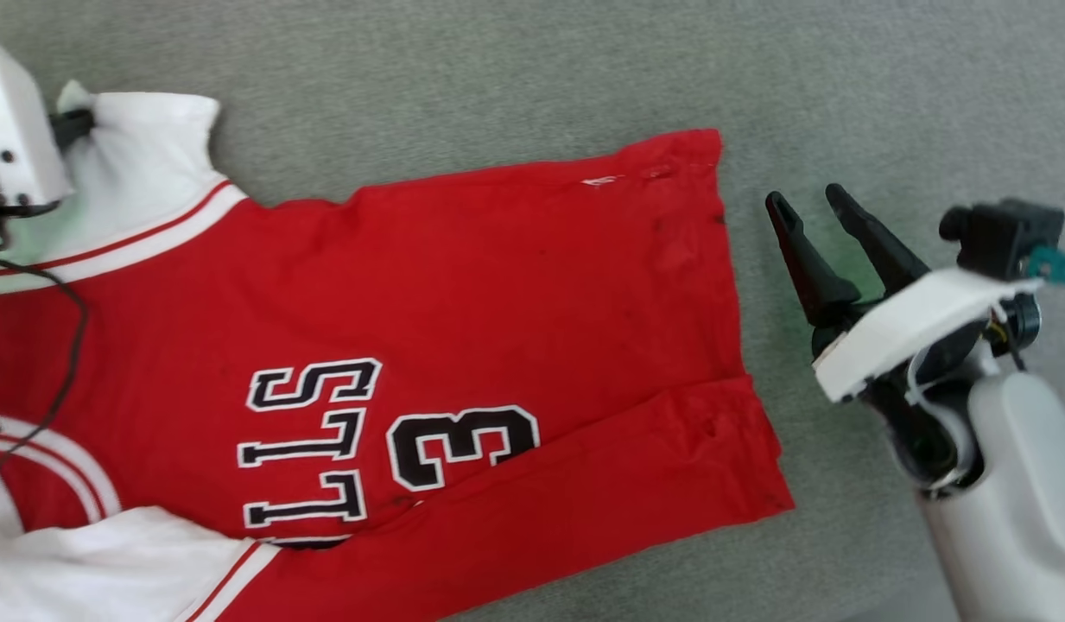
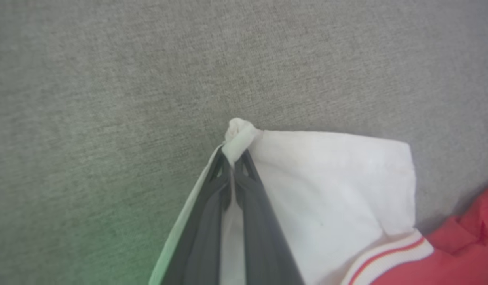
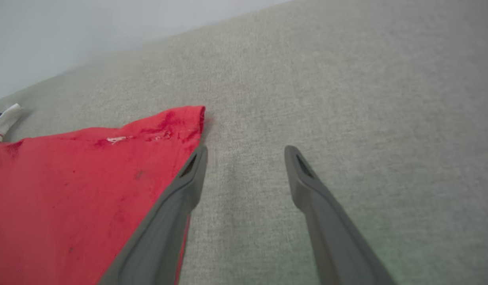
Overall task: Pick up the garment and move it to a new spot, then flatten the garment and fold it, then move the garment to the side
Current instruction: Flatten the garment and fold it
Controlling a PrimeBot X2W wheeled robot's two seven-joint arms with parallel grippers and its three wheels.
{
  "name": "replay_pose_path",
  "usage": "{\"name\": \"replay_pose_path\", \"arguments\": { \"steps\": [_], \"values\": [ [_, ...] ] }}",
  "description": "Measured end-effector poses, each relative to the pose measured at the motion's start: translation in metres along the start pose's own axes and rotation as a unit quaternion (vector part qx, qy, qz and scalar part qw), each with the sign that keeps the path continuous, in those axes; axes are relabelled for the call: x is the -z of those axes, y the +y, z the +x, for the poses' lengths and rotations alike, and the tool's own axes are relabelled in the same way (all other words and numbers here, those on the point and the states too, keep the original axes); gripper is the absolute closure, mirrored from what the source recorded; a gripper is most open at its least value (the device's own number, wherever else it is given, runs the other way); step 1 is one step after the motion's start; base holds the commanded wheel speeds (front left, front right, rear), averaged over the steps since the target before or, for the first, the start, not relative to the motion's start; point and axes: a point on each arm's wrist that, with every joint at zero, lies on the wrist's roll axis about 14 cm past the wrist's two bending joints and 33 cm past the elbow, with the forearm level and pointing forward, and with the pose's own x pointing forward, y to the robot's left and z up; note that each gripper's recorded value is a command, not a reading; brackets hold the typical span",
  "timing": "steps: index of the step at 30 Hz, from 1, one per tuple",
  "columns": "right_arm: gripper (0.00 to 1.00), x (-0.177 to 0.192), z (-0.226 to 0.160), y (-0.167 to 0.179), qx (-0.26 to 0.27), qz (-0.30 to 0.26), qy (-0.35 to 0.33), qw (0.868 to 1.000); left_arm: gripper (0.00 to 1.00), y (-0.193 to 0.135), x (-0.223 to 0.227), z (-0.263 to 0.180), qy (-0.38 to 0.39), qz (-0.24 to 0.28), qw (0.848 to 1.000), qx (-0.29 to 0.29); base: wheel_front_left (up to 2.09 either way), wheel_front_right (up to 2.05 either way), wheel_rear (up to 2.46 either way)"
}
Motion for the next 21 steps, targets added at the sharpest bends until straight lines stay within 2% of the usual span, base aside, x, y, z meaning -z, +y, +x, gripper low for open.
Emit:
{"name": "replay_pose_path", "arguments": {
  "steps": [7,11,16,17,18,19,20,21],
  "values": [
    [0.0,0.008,0.032,0.015,-0.05,-0.006,0.154,0.987,1.0,-0.017,-0.009,-0.023,-0.061,0.023,0.998,0.013,0.0,0.0,0.0],
    [0.0,0.007,0.051,0.031,-0.073,-0.019,0.205,0.976,1.0,-0.02,-0.024,-0.045,-0.106,0.045,0.993,0.012,0.0,0.0,0.0],
    [0.0,0.024,0.069,0.043,-0.081,-0.035,0.271,0.959,1.0,-0.018,-0.028,-0.06,-0.139,0.059,0.988,0.01,0.0,0.0,0.0],
    [0.05,0.029,0.07,0.042,-0.08,-0.036,0.287,0.954,1.0,-0.017,-0.027,-0.06,-0.141,0.057,0.988,0.008,0.0,0.0,0.0],
    [0.51,0.032,0.072,0.042,-0.078,-0.043,0.3,0.95,1.0,-0.014,-0.026,-0.061,-0.142,0.055,0.988,0.006,0.0,0.0,0.0],
    [0.69,0.034,0.074,0.043,-0.077,-0.045,0.305,0.948,1.0,-0.012,-0.026,-0.063,-0.147,0.052,0.988,0.004,0.0,0.0,0.0],
    [1.0,0.037,0.075,0.042,-0.076,-0.042,0.313,0.946,1.0,-0.009,-0.025,-0.064,-0.149,0.049,0.988,0.002,0.0,0.0,0.0],
    [1.0,0.038,0.076,0.041,-0.074,-0.044,0.319,0.944,1.0,-0.006,-0.024,-0.065,-0.151,0.046,0.987,-0.001,0.0,0.0,0.0]
  ]
}}
